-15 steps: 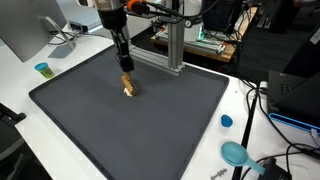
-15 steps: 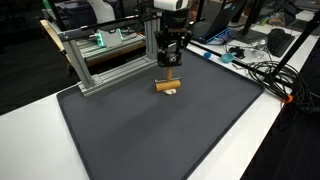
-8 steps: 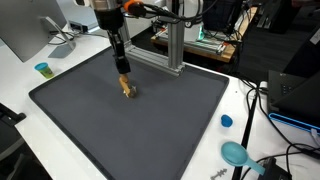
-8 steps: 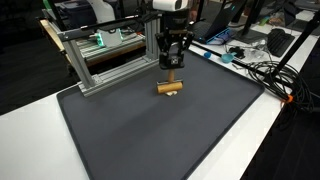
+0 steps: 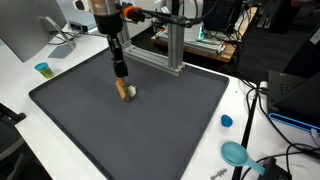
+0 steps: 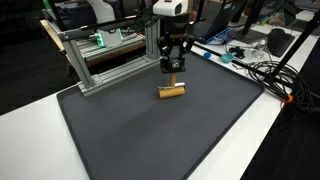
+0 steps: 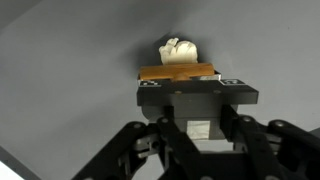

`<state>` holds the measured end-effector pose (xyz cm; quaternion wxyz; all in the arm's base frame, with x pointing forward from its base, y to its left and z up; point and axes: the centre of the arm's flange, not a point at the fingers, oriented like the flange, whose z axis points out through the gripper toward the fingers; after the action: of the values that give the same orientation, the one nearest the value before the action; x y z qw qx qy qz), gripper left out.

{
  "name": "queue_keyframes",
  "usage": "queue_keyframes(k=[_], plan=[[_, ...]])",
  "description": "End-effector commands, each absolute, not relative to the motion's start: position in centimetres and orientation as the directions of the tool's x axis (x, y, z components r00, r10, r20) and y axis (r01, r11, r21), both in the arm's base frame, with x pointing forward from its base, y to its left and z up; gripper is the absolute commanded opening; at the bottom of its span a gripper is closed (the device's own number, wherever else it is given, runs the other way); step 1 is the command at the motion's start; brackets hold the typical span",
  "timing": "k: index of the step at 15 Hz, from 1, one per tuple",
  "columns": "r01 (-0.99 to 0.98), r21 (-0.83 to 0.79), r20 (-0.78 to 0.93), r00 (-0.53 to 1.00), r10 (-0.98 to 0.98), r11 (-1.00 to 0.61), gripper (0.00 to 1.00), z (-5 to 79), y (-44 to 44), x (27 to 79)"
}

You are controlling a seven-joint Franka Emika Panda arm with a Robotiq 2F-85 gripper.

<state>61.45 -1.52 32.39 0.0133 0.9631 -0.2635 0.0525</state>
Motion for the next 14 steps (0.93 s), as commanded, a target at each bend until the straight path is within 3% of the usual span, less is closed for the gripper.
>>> queue_keyframes(k=[1,7,14], plan=[[-0.540,-0.034,0.124,0.833,-0.539,-0.841,0.21,32.0,-1.5,61.9],[-0.524,-0.078,0.246,0.814,-0.526,-0.848,0.21,39.5,-4.5,59.6],[-0.392,-0.036,0.188,0.901,-0.392,-0.919,0.21,39.0,-2.0,57.2]])
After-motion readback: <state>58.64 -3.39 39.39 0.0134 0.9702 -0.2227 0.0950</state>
